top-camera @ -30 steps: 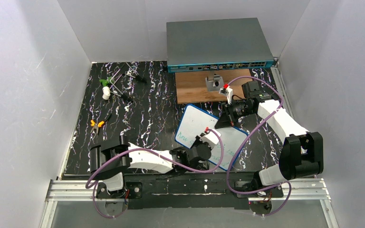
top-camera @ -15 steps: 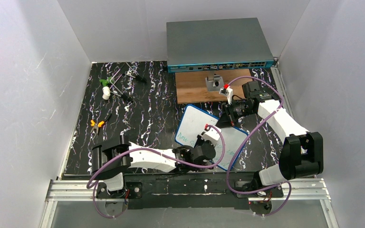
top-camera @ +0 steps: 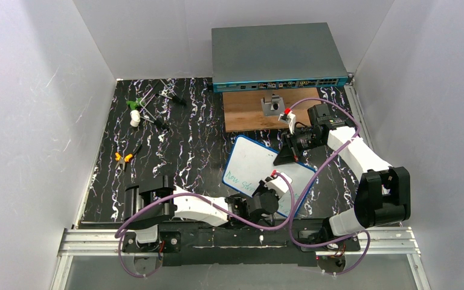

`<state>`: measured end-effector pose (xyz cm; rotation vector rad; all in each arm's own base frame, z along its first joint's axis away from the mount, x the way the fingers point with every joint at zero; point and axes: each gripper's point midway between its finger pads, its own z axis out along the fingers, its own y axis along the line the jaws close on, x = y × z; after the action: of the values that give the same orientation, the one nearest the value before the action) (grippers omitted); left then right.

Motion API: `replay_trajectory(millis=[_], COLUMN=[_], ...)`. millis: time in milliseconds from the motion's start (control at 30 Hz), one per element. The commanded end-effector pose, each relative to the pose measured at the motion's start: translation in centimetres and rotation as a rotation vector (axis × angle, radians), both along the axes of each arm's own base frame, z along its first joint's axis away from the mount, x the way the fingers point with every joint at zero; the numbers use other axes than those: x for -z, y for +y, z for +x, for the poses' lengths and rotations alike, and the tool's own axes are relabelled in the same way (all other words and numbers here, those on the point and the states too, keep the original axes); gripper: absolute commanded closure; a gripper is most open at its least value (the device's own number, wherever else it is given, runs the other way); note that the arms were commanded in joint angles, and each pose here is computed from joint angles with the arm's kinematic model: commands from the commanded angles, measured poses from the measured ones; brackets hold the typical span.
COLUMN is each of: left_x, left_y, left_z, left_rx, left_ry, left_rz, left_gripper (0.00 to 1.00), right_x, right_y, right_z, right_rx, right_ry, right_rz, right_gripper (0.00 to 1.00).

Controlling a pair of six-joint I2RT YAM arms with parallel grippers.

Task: Erase the whiteboard
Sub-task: Erase the whiteboard at the center of the board.

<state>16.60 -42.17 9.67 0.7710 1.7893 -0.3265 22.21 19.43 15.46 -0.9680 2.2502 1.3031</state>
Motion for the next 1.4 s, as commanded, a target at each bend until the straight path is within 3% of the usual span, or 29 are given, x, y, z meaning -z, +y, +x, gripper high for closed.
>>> replay_trajectory(millis=[0,200,533,767,933,1067,1233,1367], left_x=[-0.6,0.1,0.1,-0.6,0.2,0.1,-1.5,-1.4], left_y=[1.5,4.0,0.0,3.4,5.1,3.1,-1.5,-1.8], left_z=[1.8,2.7,0.3,2.8,3.2,2.1,-0.7,-0.7], left_rx=[-0.090,-0.144,0.010,-0.165,-0.196,-0.112,0.070,0.068], left_ry=[0.021,0.082,0.091,0.052,0.124,0.147,0.077,0.063], left_rz=[-0.051,-0.063,-0.026,-0.020,-0.077,-0.092,-0.092,-0.090], left_gripper=[1.00,1.00,1.00,0.95,1.00,1.00,1.00,1.00], right_x=[-2.2,-2.1,-2.2,-2.5,-2.5,-2.5,-2.5,-2.6], right_y=[1.2,1.2,1.1,1.2,1.1,1.1,1.1,1.1], right_z=[-2.3,-2.3,-2.3,-2.6,-2.8,-2.8,-2.8,-2.9], right_rx=[-0.065,-0.067,-0.072,-0.085,-0.093,-0.097,-0.100,-0.103], right_ry=[0.072,0.077,0.072,0.070,0.063,0.061,0.062,0.057], right_rz=[0.126,0.128,0.130,0.139,0.142,0.143,0.143,0.145], right_gripper=[0.99,0.99,0.99,0.99,0.99,0.99,0.99,0.99])
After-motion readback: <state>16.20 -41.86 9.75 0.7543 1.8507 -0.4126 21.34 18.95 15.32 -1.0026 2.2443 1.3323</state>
